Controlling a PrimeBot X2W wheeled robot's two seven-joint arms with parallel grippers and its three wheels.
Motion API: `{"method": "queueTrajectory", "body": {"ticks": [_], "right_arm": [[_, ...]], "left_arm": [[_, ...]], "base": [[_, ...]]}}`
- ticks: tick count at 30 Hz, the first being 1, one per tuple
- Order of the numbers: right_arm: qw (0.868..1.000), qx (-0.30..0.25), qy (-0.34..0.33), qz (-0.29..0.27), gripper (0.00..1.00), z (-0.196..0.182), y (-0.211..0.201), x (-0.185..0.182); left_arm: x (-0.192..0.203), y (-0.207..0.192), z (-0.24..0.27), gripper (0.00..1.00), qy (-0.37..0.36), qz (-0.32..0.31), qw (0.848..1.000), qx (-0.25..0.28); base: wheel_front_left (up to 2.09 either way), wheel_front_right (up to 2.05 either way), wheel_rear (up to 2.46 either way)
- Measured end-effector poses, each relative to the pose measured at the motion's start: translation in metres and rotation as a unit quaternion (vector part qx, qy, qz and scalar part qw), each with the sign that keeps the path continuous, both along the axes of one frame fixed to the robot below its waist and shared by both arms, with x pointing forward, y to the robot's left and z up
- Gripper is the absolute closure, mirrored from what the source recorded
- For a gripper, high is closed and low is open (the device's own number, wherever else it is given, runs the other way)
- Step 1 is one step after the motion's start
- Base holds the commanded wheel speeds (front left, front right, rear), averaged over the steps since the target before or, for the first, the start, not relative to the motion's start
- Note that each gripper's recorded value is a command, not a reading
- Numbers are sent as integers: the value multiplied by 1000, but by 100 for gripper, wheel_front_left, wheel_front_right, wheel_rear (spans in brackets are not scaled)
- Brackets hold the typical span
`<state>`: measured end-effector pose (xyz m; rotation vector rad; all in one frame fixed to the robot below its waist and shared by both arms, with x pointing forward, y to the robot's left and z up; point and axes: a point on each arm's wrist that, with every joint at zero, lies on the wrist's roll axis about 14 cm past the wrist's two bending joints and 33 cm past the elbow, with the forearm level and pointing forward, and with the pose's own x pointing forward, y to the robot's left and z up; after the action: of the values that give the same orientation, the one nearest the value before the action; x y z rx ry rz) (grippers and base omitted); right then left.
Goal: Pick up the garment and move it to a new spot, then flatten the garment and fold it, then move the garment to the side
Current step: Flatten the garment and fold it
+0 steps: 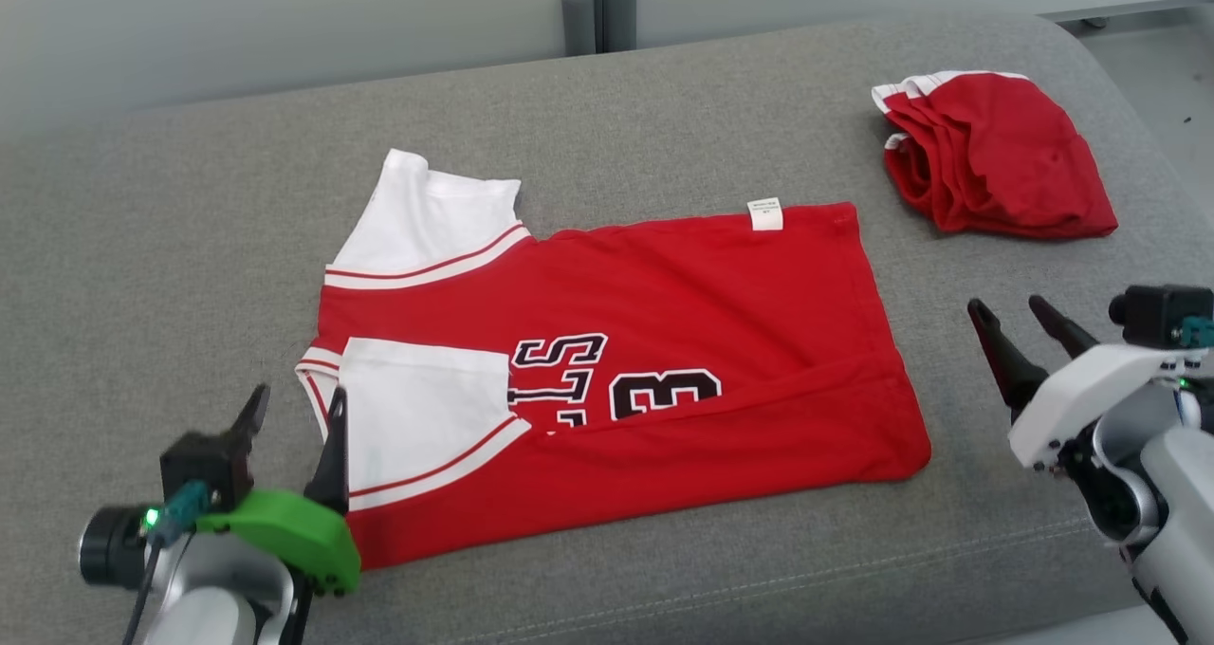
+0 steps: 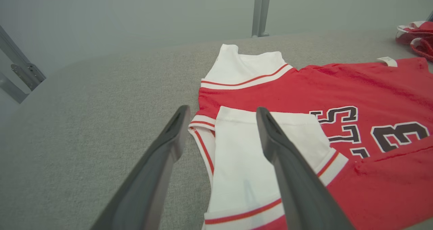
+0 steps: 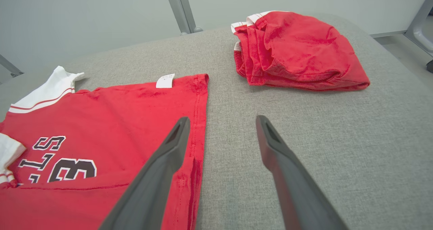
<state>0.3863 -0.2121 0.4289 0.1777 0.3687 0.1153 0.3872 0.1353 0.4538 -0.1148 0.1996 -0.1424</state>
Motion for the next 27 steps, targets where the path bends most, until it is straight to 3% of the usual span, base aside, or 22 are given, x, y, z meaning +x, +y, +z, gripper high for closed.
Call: {"method": "queueTrajectory", "body": {"ticks": [11,27], "right_arm": [[996,-41,-18,79,0,37,23,63],[990,-57,20,126,0,18,40,120]], "left_arm": [[84,-47,40,0,-2,-76,997,-15],[190,-53,7,0,80,-92,991,46]], "base": [[0,0,0],[0,0,0]]}}
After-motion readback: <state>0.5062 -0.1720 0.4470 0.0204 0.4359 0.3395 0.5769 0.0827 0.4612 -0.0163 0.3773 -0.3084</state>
